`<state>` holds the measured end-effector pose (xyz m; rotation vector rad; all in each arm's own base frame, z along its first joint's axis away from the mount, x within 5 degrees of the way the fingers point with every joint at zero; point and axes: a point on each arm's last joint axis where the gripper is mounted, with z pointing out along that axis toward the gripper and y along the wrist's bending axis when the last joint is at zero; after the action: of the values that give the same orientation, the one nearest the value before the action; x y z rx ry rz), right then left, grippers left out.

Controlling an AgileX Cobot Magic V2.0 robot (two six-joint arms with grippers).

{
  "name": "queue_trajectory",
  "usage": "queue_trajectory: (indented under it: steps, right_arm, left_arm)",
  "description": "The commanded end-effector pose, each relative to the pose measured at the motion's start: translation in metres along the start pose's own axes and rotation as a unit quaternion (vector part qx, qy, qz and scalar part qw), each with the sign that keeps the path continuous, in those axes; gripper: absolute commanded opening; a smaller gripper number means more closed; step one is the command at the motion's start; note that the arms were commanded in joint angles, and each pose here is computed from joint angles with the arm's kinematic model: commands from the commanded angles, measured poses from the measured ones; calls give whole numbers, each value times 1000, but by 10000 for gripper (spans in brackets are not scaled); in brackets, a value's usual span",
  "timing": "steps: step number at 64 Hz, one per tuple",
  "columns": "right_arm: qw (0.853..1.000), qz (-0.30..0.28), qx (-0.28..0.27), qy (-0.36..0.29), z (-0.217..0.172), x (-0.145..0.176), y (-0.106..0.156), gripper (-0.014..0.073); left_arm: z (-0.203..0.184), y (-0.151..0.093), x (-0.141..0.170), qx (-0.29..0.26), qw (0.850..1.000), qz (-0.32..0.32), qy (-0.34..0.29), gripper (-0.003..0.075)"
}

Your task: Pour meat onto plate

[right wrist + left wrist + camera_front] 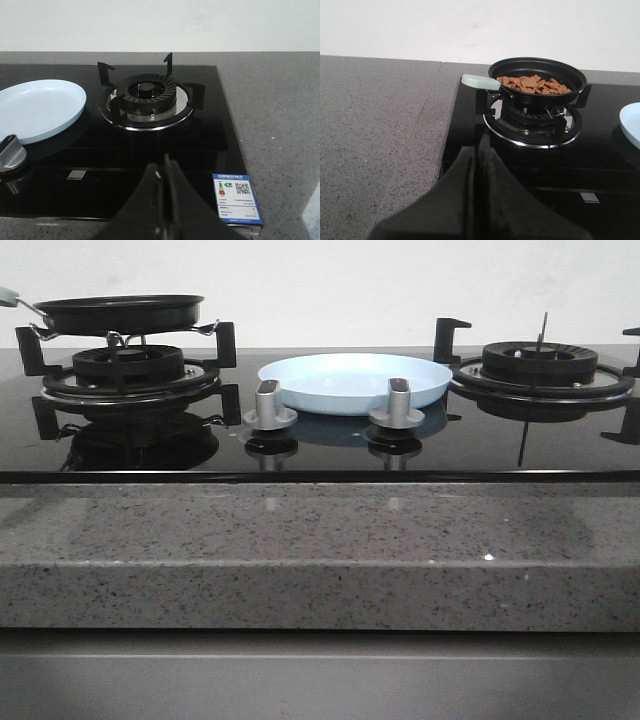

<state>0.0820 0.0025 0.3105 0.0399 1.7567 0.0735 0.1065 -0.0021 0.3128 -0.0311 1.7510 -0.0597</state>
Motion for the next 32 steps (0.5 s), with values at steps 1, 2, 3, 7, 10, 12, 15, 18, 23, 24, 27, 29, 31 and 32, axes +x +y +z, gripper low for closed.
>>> queue_trajectory:
  steps: [1,2,3,7,10,12,15,18,23,24,27,29,31,32]
  right_arm:
    - [999,-3,2,-52,0,-19,0,-55]
    - [999,-3,2,-52,0,-19,0,-53]
    - [999,-3,2,-52,0,-19,0,-51]
    - [999,-3,2,-52,0,-19,0,-25]
    - [999,-3,2,-52,0,-19,0,12]
    - [999,-3,2,-52,0,-19,0,50]
    - [999,-3,2,-52,0,-19,0,129]
    - [999,-3,2,-52,0,-19,0,213]
    - [999,-3,2,-52,0,-19,0,381]
    - [999,-3,2,-52,0,-19,0,405]
    - [999,-3,2,-52,0,-19,0,469]
    - [999,-3,2,-52,0,-19,0,510]
    - [999,-3,2,-52,0,-19,0,533]
    - [999,-3,2,-52,0,-19,0,546]
  left_arm:
    - [-1,-1,-20,5,998,-9,-59,-19]
    - [-1,-1,-20,5,998,-9,-59,-18]
    - [-1,-1,-20,5,998,-9,-59,-17]
    - [-1,-1,-20,5,998,-9,-59,9]
    - [-1,-1,-20,5,998,-8,-59,59]
    - [-1,-1,-20,5,998,-8,-59,108]
    - [-1,-1,-20,5,998,-8,-59,208]
    - [-1,-1,-20,5,998,-8,-59,316]
    - [-1,-1,-20,5,998,-8,-59,512]
    - [-1,-1,-20,5,998,-8,-59,536]
    - [-1,-1,-20,5,998,-8,-59,589]
    - [-1,-1,-20,5,998,-8,-59,612]
    - [-1,-1,-20,5,998,-8,-59,625]
    - [-1,-1,-20,5,998,-8,-59,625]
